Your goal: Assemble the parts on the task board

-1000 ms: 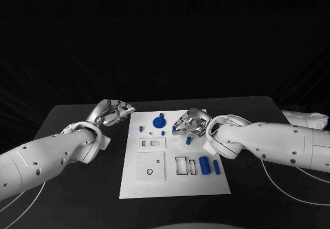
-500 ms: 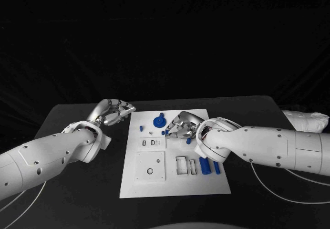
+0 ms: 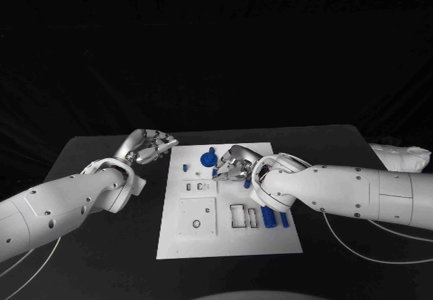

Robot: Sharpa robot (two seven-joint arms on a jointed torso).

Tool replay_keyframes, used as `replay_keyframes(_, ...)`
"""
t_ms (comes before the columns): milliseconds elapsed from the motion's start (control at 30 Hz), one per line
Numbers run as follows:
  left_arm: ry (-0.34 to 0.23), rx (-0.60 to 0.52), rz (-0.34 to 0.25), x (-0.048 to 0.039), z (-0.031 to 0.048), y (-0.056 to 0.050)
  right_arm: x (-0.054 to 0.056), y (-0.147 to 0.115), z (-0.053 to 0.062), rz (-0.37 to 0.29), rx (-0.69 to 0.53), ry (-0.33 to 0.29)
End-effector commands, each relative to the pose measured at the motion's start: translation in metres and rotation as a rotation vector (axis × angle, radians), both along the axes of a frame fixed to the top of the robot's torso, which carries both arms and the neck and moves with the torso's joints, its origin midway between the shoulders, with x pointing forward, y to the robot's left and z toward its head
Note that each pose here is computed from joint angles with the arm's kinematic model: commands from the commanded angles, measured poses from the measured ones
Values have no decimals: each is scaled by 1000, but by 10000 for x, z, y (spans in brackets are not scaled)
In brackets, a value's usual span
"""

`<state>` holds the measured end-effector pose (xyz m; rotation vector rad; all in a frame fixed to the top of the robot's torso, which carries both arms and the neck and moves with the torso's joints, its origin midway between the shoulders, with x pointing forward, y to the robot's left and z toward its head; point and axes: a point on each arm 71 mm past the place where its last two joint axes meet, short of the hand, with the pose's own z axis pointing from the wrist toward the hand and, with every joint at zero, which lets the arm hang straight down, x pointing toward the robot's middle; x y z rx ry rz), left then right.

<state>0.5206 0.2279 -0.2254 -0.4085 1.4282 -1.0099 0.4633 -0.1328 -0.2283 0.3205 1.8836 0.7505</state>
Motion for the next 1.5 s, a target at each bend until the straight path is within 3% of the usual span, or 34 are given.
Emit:
replay_keyframes(33,-7,-2,-16,-3,11,-27,-1,24,-3,2,-15,-4)
replay_keyframes(433,-8,-1,-15,-4,11,-21,20,137,-27,18,-24,11)
replay_keyframes(700,-8,-3,-16,-13,15,-18,25,234,-117,20,-34,8)
replay_keyframes(1500,-8,-2,-14,-16,18,-7,19,302,-198,40,-57,18)
